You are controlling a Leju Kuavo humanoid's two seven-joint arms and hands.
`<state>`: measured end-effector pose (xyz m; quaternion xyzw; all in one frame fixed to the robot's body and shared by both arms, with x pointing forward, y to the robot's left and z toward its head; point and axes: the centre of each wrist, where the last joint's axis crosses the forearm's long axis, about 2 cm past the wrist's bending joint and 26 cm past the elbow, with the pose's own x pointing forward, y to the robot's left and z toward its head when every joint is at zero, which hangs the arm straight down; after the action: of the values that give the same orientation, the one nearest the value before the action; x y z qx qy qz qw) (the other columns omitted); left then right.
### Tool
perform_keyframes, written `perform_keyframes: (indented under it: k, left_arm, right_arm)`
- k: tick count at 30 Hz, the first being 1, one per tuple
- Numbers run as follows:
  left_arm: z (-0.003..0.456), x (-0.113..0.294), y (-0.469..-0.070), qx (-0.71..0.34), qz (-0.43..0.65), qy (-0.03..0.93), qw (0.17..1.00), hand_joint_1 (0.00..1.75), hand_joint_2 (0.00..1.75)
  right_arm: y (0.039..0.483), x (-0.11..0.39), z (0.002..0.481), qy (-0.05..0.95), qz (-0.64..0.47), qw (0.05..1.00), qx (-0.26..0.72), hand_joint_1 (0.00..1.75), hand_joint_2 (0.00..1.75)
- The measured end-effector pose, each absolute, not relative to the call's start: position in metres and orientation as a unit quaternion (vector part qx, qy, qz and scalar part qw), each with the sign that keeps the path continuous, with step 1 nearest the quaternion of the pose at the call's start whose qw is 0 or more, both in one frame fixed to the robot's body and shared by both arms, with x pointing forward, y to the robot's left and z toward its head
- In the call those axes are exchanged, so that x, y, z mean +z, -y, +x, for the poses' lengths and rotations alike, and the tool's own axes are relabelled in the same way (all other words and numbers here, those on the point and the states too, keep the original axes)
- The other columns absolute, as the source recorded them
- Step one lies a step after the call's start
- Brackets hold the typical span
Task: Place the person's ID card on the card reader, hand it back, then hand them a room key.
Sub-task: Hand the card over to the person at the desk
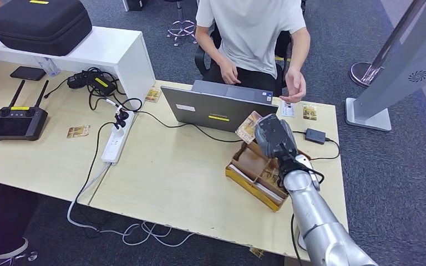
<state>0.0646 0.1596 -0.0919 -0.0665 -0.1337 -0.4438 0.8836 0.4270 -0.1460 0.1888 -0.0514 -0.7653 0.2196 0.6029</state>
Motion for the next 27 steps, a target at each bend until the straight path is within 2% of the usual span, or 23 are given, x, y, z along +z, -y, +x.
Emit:
perform_keyframes:
  k: [11,27]
  left_arm:
    - [0.065,-0.092,-0.159,-0.447,-0.069,0.135,0.881,0.0,1.75]
    - [0.065,-0.092,-0.159,-0.449,-0.07,0.135,0.881,0.0,1.75]
  right_arm:
    - [0.154,0.268,0.465,0.799,-0.037,0.58,0.153,1.75,1.75]
    - [0.156,0.281,0.469,0.805,-0.048,0.575,0.139,1.75,1.75]
